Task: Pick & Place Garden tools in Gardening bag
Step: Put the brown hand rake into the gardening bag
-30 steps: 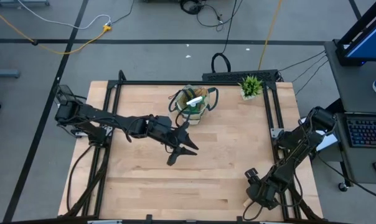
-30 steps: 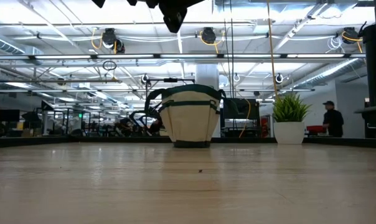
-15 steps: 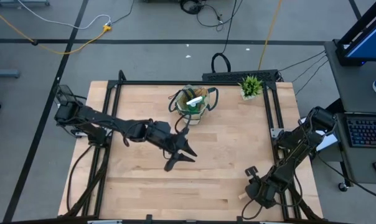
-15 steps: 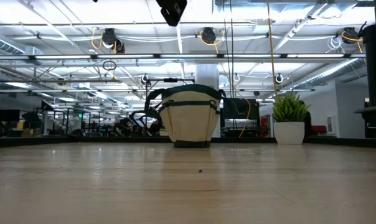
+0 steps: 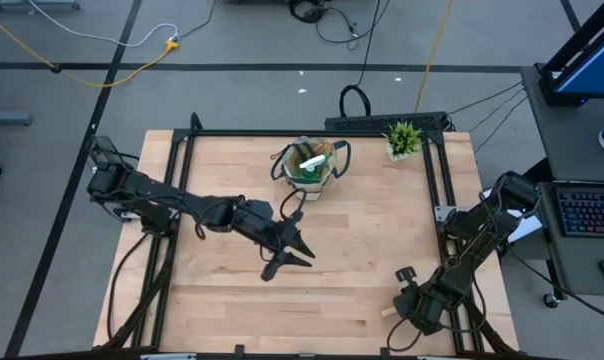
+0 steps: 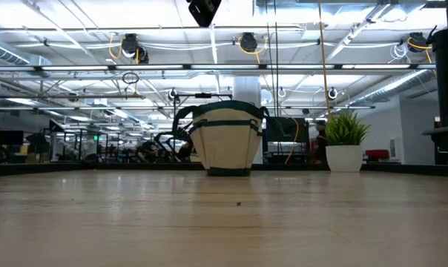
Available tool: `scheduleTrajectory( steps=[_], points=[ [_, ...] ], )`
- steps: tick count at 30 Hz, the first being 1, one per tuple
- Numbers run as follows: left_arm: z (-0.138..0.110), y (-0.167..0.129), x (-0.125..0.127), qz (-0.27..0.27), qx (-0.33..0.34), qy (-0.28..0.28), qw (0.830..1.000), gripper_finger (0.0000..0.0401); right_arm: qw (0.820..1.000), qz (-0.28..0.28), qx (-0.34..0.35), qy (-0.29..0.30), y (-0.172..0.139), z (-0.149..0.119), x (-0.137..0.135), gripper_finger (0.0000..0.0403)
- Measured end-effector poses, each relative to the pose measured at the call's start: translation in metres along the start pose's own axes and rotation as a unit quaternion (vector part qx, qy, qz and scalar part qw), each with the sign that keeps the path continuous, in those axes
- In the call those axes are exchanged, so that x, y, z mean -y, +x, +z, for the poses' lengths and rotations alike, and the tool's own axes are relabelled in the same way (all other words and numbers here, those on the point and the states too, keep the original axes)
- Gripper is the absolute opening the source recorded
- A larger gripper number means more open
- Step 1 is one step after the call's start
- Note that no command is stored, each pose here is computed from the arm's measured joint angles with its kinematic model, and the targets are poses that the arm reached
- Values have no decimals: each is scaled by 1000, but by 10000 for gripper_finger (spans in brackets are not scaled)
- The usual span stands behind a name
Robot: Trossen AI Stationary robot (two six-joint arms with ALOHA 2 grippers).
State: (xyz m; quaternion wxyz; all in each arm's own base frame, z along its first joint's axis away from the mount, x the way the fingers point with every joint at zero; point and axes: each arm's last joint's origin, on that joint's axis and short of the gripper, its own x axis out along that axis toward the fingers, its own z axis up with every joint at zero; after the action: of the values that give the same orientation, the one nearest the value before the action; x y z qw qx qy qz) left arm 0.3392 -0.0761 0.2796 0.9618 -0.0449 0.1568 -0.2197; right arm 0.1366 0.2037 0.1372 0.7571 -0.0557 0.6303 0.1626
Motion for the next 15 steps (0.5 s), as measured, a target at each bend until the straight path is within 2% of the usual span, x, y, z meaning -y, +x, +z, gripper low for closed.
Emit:
scheduleTrajectory(
  steps=[8, 15],
  points=[
    [0, 0, 2, -3, 0, 3, 1000, 108, 1000, 12, 9, 27, -6, 9, 1, 56],
    [0, 0, 2, -2, -2, -1, 1000, 108, 996, 41, 59, 45, -30, 25, 1, 57]
  ],
)
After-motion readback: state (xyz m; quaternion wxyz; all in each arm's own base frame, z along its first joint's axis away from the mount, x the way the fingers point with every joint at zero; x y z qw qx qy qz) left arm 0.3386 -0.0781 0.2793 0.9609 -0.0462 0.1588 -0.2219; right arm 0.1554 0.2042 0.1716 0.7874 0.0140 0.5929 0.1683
